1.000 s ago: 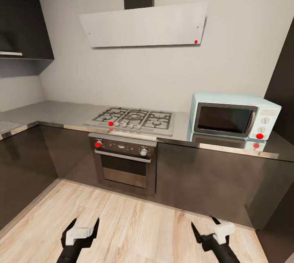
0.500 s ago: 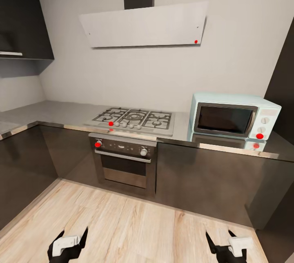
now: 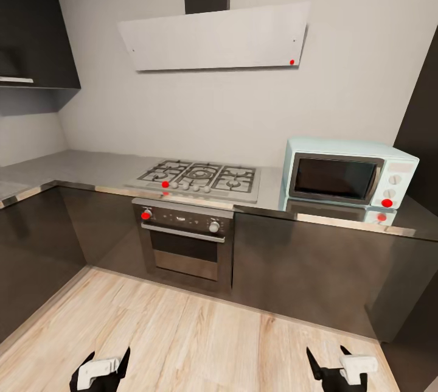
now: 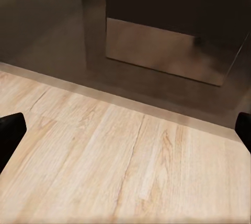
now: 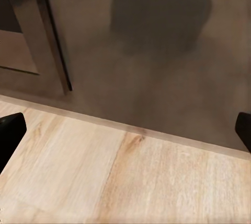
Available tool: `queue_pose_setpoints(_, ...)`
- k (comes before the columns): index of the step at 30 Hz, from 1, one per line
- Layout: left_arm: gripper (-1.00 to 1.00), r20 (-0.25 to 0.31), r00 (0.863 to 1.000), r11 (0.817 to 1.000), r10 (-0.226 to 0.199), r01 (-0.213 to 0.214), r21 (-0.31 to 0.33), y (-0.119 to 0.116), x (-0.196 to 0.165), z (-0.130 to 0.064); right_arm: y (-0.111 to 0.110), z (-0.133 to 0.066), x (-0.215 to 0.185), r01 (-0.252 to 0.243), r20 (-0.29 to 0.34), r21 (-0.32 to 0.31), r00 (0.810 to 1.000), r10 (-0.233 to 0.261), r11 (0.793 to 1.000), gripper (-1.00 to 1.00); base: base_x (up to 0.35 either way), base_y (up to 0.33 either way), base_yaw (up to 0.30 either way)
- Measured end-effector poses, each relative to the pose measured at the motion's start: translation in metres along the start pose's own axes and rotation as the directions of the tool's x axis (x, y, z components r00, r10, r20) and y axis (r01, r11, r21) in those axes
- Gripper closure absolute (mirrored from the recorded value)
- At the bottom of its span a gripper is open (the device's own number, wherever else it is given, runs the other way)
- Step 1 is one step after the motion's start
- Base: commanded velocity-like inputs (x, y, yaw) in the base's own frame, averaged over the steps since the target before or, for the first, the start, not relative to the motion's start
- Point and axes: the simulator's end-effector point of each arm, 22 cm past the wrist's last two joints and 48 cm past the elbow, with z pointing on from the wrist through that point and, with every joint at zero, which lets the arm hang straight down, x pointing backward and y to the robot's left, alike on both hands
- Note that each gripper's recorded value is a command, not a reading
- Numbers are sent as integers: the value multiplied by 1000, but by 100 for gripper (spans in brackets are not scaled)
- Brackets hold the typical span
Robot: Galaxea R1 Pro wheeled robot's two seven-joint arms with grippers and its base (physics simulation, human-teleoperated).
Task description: Put the three can of soda from the living room inside the tash can in the kitchen.
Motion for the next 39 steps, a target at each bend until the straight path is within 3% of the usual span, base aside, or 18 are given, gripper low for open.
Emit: queue_pose_setpoints(39,-100,-8,1000,1000,-2,2,1,-2,4,-1,7,-3,25,-5,-53,-8,999,5,1000,-100,-19,0,0)
